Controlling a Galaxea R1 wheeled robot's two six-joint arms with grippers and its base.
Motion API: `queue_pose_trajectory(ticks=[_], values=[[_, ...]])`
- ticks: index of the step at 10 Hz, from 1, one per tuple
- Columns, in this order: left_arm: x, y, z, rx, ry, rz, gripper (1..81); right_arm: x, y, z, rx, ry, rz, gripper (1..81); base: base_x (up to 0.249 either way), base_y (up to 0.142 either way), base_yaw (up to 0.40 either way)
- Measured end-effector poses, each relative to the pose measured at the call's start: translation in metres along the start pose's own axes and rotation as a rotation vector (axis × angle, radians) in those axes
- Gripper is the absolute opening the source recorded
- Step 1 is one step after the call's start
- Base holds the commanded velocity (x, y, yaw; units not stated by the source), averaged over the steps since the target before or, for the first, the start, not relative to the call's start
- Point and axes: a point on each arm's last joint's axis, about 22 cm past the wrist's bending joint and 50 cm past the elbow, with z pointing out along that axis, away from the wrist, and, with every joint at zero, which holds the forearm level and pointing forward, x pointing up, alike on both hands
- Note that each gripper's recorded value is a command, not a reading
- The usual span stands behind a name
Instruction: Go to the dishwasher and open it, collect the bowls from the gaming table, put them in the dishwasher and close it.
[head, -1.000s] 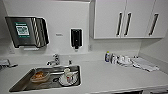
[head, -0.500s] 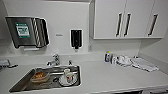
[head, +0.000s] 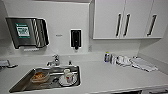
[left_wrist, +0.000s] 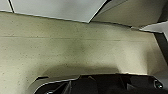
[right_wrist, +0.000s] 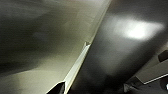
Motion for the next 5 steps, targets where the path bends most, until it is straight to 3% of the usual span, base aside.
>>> queue_pose_trajectory(ticks=[1, 2, 3, 4, 5], values=[[0.000, 0.000, 0.000, 0.000, 0.000, 0.001, 81.1, -0.013, 0.024, 0.001, -0.038, -0.027, -0.014, 81.1, -0.064, 0.000, 0.000], [0.002, 0.000, 0.000, -0.001, 0.003, 0.002, 81.1, -0.022, 0.054, 0.005, -0.090, -0.017, -0.079, 81.1, -0.072, 0.000, 0.000], [0.009, 0.001, 0.002, -0.002, 0.011, 0.004, 81.1, -0.020, 0.078, 0.019, -0.131, 0.062, -0.067, 81.1, -0.083, 0.000, 0.000], [0.002, 0.001, 0.000, -0.001, 0.006, 0.001, 81.1, -0.019, 0.093, 0.028, -0.153, 0.122, -0.020, 81.1, -0.088, 0.000, 0.000], [-0.011, -0.001, -0.002, 0.002, -0.015, -0.005, 81.1, -0.018, 0.096, 0.031, -0.157, 0.137, -0.010, 81.1, -0.088, 0.000, 0.000]])
